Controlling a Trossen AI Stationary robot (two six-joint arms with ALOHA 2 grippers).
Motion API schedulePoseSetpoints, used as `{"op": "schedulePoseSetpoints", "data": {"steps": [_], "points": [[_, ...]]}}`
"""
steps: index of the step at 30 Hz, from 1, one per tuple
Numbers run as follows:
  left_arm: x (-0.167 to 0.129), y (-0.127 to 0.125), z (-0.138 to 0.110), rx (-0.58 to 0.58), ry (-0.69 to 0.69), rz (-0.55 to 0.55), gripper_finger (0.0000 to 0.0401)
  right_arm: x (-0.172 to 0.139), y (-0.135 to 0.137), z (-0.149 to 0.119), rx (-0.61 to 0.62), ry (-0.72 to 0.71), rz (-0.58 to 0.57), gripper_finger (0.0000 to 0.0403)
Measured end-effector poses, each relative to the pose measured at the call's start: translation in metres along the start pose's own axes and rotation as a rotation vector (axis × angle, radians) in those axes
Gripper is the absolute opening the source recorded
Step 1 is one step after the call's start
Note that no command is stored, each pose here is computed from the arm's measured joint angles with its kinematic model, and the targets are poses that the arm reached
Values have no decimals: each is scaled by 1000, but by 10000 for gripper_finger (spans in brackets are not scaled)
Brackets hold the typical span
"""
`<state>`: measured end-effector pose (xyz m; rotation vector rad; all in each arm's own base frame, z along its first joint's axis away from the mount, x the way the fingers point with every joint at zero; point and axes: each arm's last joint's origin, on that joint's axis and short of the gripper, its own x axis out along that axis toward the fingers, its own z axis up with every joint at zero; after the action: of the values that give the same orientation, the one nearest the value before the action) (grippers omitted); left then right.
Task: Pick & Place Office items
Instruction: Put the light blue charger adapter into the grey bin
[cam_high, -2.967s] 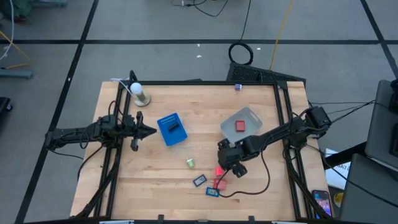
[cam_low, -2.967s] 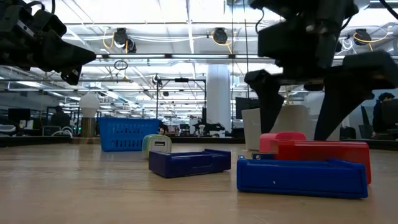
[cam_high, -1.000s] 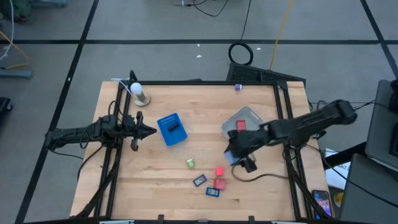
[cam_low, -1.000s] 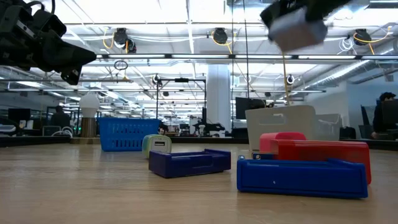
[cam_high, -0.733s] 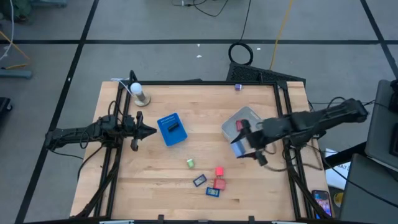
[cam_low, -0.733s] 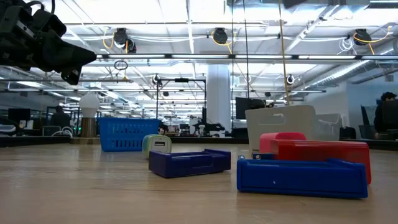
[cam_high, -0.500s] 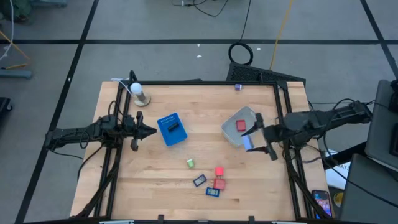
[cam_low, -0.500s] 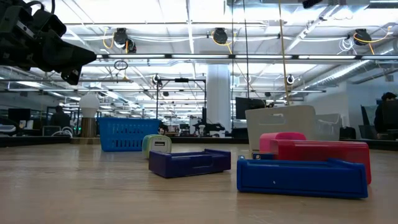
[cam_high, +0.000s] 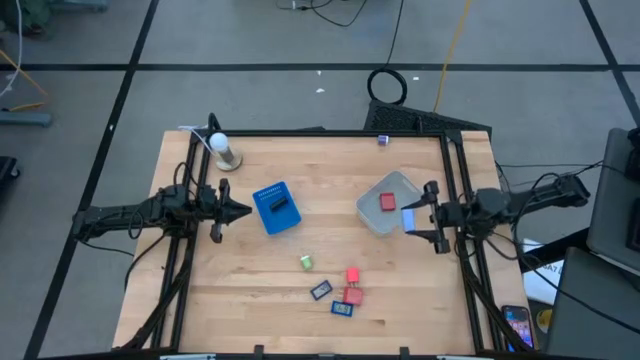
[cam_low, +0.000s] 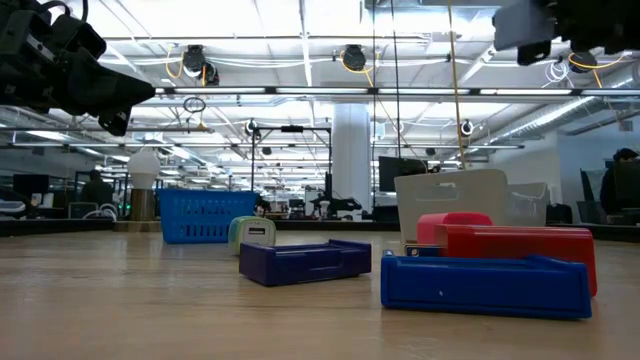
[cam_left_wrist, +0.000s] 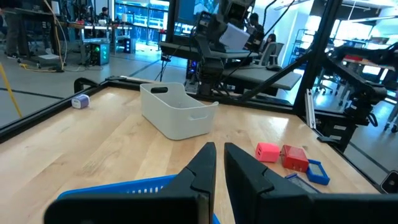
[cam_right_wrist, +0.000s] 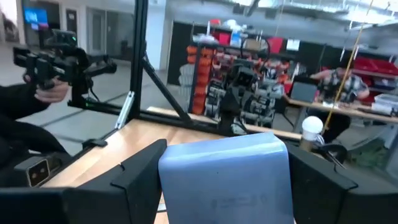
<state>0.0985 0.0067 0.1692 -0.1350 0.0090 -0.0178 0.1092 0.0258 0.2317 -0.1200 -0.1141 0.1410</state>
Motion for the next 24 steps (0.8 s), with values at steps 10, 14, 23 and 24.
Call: {"op": "schedulePoseSetpoints", "data": {"steps": [10,14,23,24], "points": [[0,1,0,23,0,19,33,-8,3,-36,-29,-96,-39,260],[0,1,0,19,1,34,33,-9,3,-34,-47,-153,-51,263],[0,1,0,18,1,45,33,-9,3,-36,-45,-146,-48,262],[0,1,0,18,1,45,33,-9,3,-36,-45,-145,-48,263]]}}
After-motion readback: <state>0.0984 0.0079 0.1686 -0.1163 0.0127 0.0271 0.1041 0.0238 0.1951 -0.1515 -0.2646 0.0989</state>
